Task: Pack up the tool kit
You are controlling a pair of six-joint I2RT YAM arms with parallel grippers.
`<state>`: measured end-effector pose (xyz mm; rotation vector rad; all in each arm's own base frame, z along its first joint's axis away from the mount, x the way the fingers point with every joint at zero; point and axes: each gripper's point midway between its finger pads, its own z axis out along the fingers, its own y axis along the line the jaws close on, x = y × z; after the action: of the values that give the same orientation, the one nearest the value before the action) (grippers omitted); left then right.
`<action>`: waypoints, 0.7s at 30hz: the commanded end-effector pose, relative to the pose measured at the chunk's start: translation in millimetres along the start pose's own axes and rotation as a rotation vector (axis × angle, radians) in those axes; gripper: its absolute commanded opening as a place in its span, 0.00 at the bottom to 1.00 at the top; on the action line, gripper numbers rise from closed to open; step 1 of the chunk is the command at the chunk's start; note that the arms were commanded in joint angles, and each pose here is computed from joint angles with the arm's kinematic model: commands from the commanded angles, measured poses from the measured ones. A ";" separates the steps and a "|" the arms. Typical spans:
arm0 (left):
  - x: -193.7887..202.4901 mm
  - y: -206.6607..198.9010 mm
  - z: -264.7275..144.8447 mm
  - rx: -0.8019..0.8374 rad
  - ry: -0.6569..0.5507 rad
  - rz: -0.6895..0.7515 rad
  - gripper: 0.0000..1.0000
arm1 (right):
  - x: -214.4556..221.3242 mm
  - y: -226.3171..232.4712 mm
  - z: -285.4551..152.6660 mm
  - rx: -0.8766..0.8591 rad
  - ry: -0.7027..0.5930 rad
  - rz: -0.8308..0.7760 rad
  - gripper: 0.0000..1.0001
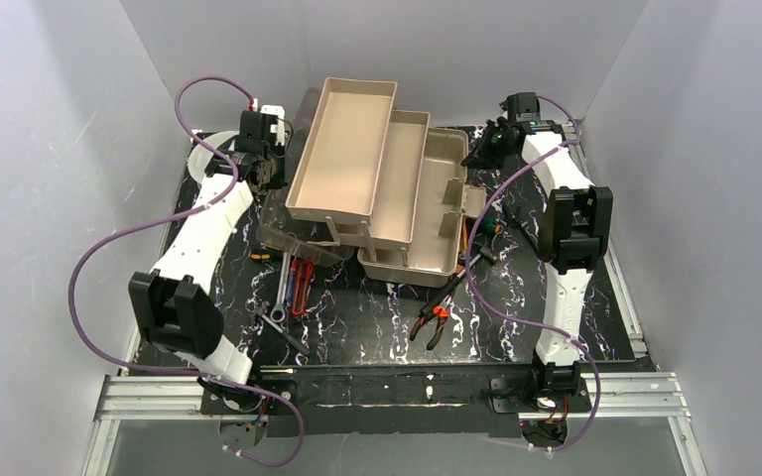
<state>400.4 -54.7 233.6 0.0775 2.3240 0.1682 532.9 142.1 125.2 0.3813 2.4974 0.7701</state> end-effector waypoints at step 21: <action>2.2 -21.0 112.0 0.256 0.138 -0.318 0.00 | -48.0 6.0 -21.0 -0.114 -0.149 0.042 0.01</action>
<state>473.2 -51.5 147.0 -0.1125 2.4888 -0.1332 549.6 112.8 125.1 0.4521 2.4401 0.7620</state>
